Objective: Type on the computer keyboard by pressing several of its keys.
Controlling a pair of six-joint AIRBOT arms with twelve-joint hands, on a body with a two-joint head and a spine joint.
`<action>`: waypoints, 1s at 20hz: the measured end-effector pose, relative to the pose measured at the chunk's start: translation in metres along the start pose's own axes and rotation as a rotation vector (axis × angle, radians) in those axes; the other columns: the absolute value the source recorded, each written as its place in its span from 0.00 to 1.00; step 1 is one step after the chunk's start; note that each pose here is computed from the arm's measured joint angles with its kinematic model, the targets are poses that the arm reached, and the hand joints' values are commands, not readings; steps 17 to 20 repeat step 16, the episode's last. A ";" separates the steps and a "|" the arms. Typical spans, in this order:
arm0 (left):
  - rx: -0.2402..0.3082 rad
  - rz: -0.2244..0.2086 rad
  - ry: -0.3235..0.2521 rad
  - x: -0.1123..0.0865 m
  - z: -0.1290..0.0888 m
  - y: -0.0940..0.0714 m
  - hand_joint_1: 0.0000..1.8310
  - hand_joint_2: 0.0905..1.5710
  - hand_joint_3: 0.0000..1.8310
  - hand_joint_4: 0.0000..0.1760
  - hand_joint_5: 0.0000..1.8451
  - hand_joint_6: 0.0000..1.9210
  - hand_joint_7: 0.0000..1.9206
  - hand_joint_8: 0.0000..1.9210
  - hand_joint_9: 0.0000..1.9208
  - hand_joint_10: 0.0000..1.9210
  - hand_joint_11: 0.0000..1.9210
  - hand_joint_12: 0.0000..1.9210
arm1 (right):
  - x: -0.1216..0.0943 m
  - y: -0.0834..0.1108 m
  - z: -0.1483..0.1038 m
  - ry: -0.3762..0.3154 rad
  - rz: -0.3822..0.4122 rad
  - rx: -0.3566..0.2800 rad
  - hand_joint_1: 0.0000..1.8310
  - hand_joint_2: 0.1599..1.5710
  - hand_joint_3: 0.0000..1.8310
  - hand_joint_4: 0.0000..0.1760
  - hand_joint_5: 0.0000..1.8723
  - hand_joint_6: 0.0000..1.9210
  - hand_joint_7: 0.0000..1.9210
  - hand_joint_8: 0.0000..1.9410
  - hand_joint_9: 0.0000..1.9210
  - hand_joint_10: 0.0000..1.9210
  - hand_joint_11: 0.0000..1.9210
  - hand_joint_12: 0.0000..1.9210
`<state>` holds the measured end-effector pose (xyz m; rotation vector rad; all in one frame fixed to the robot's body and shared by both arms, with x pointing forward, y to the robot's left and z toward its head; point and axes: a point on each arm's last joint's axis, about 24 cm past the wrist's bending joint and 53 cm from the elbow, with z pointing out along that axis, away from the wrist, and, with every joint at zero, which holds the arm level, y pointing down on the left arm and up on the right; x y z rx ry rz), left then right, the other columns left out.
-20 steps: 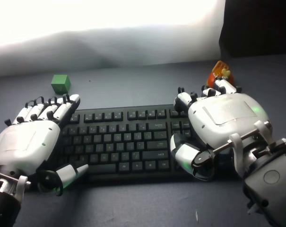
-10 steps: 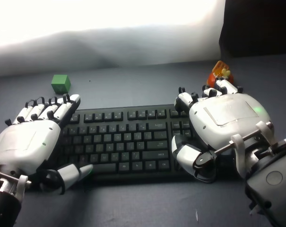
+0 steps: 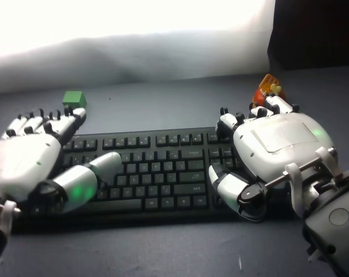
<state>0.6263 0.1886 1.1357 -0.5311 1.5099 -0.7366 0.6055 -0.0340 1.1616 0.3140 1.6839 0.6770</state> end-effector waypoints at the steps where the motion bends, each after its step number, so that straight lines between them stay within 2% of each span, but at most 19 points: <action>1: 0.007 0.007 -0.008 -0.007 0.001 -0.003 0.00 0.80 0.01 0.00 0.23 0.07 0.25 0.04 0.10 0.34 0.00 0.69 | 0.001 0.001 -0.001 0.002 -0.001 -0.001 0.22 0.78 0.08 0.00 0.18 0.37 0.37 0.02 0.18 0.52 0.00 0.89; 2: 0.007 0.011 -0.008 -0.010 0.001 -0.004 0.00 0.81 0.00 0.00 0.29 0.21 0.35 0.13 0.15 0.46 0.00 0.81 | 0.001 0.001 -0.001 0.003 -0.001 -0.002 0.20 0.79 0.05 0.00 0.25 0.43 0.39 0.25 0.22 0.63 0.04 0.93; 3: 0.008 0.013 -0.006 -0.014 0.002 -0.006 0.00 0.82 0.00 0.00 0.30 0.40 0.38 0.30 0.21 0.58 0.04 0.88 | 0.000 0.001 -0.001 0.002 -0.002 -0.001 0.18 0.81 0.03 0.00 0.31 0.51 0.40 0.44 0.28 0.69 0.10 0.96; 4: 0.010 0.018 -0.006 -0.017 0.001 -0.008 0.00 0.85 0.01 0.00 0.32 0.63 0.37 0.64 0.29 0.78 0.18 0.97 | 0.000 0.001 -0.001 0.002 -0.002 -0.001 0.16 0.82 0.02 0.00 0.43 0.51 0.47 0.55 0.36 0.80 0.22 0.99; 5: 0.010 0.021 -0.002 -0.020 0.001 -0.010 0.02 0.87 0.01 0.00 0.39 0.73 0.42 0.81 0.38 0.90 0.29 0.99 | 0.000 0.001 -0.001 0.003 -0.003 -0.002 0.16 0.83 0.02 0.00 0.49 0.53 0.55 0.63 0.46 0.87 0.34 1.00; 6: 0.012 0.024 0.004 -0.021 0.001 -0.012 0.07 0.88 0.01 0.00 0.42 0.79 0.44 0.89 0.42 0.96 0.35 1.00 | 0.000 0.001 -0.001 0.002 -0.003 -0.002 0.13 0.86 0.02 0.00 0.50 0.58 0.58 0.70 0.52 0.93 0.42 1.00; 7: 0.018 0.029 0.010 -0.023 0.000 -0.014 0.05 0.90 0.01 0.00 0.46 0.77 0.50 0.85 0.46 0.97 0.38 1.00 | 0.000 0.001 -0.001 0.004 -0.002 -0.003 0.11 0.87 0.02 0.00 0.54 0.70 0.64 0.76 0.61 0.96 0.52 1.00; 8: 0.029 0.036 0.018 -0.024 0.000 -0.018 0.07 0.93 0.01 0.00 0.48 0.84 0.51 0.88 0.48 0.99 0.43 1.00 | 0.001 0.001 -0.001 0.005 -0.003 -0.003 0.10 0.89 0.02 0.00 0.58 0.83 0.69 0.80 0.66 0.99 0.61 1.00; 9: 0.036 0.036 0.028 -0.024 -0.001 -0.022 0.06 0.95 0.01 0.00 0.48 0.86 0.53 0.90 0.51 1.00 0.46 1.00 | 0.001 0.001 -0.001 0.004 -0.003 -0.004 0.07 0.91 0.02 0.00 0.60 0.88 0.70 0.82 0.68 1.00 0.64 1.00; 10: 0.042 0.035 0.036 -0.025 -0.002 -0.026 0.11 0.95 0.01 0.00 0.50 0.89 0.55 0.90 0.53 1.00 0.49 1.00 | 0.001 0.001 -0.002 0.005 -0.003 -0.005 0.05 0.94 0.02 0.00 0.61 0.90 0.70 0.86 0.69 1.00 0.67 1.00; 11: 0.048 0.039 0.042 -0.026 -0.003 -0.029 0.16 0.95 0.00 0.00 0.51 0.96 0.55 0.96 0.55 1.00 0.53 1.00 | 0.001 0.001 -0.001 0.004 -0.003 -0.003 0.09 0.96 0.02 0.00 0.59 0.93 0.70 0.89 0.69 1.00 0.69 1.00; 13: 0.054 0.040 0.051 -0.028 -0.005 -0.034 0.21 0.96 0.00 0.00 0.51 1.00 0.55 0.99 0.57 1.00 0.55 1.00 | 0.000 0.000 -0.001 0.002 -0.004 -0.002 0.13 0.98 0.01 0.00 0.59 0.96 0.69 0.91 0.70 1.00 0.70 1.00; 15: 0.055 0.044 0.049 -0.034 -0.006 -0.036 0.23 0.97 0.00 0.00 0.49 0.98 0.55 0.97 0.56 1.00 0.54 1.00 | 0.000 0.001 -0.001 0.004 -0.004 -0.002 0.11 1.00 0.02 0.00 0.58 0.94 0.69 0.91 0.70 1.00 0.70 1.00; 20: 0.052 0.038 0.048 -0.036 -0.006 -0.038 0.23 0.97 0.00 0.00 0.48 0.98 0.55 0.96 0.56 1.00 0.53 1.00 | 0.000 0.001 -0.002 0.004 -0.003 -0.003 0.11 1.00 0.02 0.00 0.58 0.94 0.69 0.91 0.71 1.00 0.70 1.00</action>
